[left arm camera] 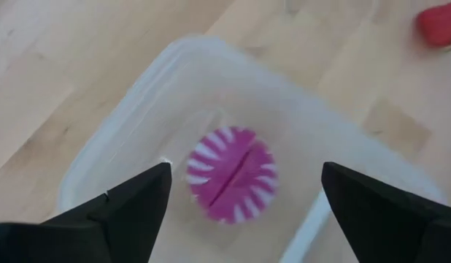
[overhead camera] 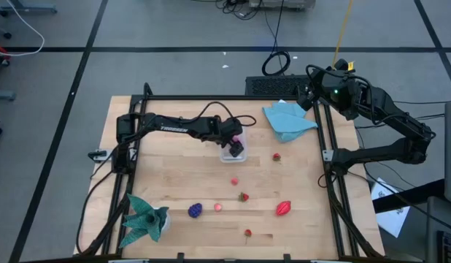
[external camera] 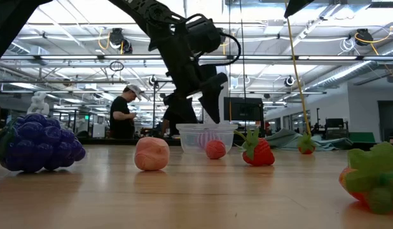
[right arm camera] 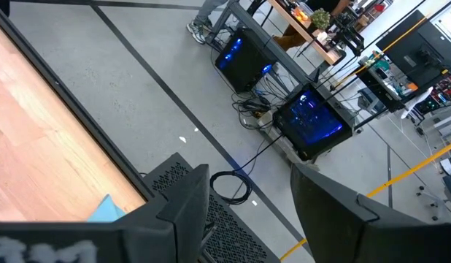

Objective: Pick and placing Produce into tupperware
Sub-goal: Put the top red strawberry into the transparent bin

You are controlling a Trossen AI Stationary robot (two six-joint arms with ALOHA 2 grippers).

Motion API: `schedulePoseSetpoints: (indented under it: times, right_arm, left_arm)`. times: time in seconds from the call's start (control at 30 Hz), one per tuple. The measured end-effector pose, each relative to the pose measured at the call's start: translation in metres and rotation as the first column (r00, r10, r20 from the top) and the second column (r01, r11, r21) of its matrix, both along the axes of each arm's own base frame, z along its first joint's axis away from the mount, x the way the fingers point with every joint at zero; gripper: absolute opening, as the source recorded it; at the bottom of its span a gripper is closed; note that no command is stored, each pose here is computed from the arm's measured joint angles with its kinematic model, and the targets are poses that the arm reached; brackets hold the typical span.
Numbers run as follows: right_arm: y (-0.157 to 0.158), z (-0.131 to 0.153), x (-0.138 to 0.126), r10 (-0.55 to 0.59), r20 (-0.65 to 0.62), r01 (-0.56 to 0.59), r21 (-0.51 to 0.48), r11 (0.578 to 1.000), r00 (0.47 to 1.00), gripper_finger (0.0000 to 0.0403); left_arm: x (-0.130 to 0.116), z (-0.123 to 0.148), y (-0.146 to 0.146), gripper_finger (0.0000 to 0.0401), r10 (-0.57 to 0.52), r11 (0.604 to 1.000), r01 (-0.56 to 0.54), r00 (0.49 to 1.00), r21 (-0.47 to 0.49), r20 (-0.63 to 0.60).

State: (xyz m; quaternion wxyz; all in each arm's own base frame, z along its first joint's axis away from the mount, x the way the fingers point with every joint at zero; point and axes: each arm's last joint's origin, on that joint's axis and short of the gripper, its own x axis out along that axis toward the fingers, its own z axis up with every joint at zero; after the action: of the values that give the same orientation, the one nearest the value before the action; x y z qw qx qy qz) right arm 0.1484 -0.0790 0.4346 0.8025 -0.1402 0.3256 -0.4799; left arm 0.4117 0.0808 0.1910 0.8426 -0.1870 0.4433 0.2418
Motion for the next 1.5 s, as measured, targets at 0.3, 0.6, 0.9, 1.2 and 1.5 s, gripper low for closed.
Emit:
schedulePoseSetpoints:
  times: [0.3, 0.6, 0.9, 1.2, 1.5]
  right_arm:
    - [0.000, -0.001, 0.000, 0.002, -0.006, -0.002, 0.003, 1.000, 1.000, 0.0183]
    - [0.004, -0.018, 0.004, 0.134, 0.009, -0.134, 0.178, 0.975, 0.991, 0.0183]
    - [0.023, -0.061, 0.024, 0.417, 0.098, -0.410, 0.479, 0.776, 0.904, 0.0183]
    - [0.051, -0.155, 0.029, 0.393, -0.040, -0.249, 0.714, 0.655, 0.919, 0.0183]
    - [0.050, -0.210, 0.028, 0.319, -0.042, -0.184, 0.742, 0.644, 0.947, 0.0183]
  left_arm:
    - [-0.010, 0.071, -0.021, 0.0353, -0.079, 0.996, 0.083, 0.986, -0.022, 0.144]
    - [-0.059, 0.138, -0.073, 0.0335, -0.153, 0.988, 0.145, 0.972, 0.055, 0.180]
    - [-0.097, 0.162, -0.117, 0.0310, -0.165, 0.983, 0.152, 0.976, 0.099, 0.142]
    - [-0.105, 0.158, -0.127, 0.0292, -0.196, 0.976, 0.188, 0.978, 0.106, 0.072]
    - [-0.103, 0.159, -0.118, 0.0290, -0.195, 0.975, 0.185, 0.979, 0.126, 0.065]
